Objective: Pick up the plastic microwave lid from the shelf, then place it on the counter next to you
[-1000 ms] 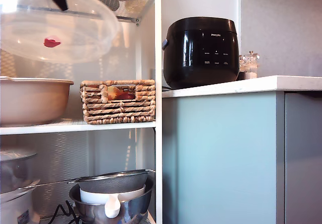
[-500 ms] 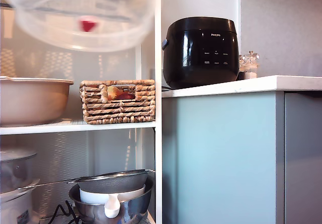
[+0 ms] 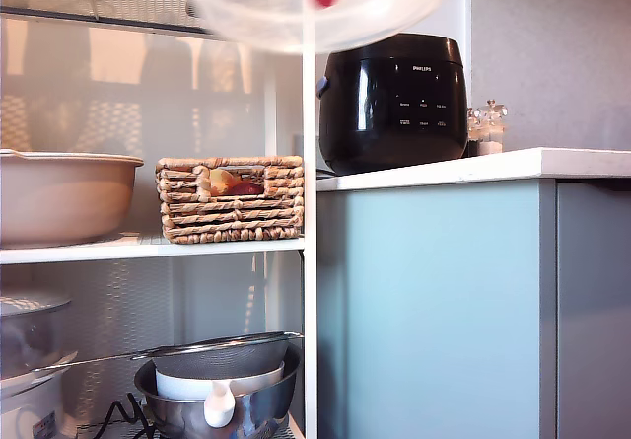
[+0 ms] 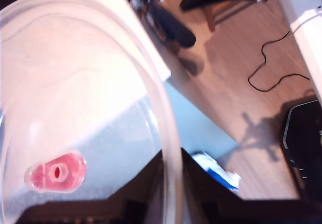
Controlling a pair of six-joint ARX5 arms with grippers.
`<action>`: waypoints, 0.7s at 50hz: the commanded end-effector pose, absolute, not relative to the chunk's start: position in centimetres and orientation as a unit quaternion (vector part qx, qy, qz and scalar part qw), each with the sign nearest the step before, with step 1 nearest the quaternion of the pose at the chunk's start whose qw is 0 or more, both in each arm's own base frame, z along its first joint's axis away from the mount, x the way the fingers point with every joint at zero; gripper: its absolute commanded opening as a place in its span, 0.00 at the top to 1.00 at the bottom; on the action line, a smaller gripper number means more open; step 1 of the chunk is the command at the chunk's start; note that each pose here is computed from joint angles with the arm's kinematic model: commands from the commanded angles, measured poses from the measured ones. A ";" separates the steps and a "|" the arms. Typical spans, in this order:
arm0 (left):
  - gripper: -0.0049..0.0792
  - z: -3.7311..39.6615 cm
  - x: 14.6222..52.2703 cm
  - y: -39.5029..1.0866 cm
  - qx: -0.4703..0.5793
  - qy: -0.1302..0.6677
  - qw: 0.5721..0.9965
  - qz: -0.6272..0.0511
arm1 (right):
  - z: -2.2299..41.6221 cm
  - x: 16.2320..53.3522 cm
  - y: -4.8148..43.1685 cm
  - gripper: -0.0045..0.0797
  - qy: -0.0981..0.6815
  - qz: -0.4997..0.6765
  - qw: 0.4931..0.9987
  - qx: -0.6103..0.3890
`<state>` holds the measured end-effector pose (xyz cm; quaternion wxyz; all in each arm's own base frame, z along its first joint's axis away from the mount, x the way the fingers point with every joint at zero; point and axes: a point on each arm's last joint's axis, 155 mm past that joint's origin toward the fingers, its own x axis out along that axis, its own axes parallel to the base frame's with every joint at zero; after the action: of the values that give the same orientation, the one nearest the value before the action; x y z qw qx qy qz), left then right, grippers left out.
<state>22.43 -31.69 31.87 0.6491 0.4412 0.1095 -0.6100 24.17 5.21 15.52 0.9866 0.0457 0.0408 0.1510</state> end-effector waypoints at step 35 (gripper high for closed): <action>0.97 28.0 29.4 -39.2 0.616 -0.139 0.490 -0.601 | 16.0 24.1 5.3 0.96 0.034 0.154 0.987 0.044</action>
<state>28.07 -38.45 28.81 0.4945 0.6093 -0.1312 -0.6058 24.17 5.21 15.49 0.9866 0.0458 0.0413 0.1510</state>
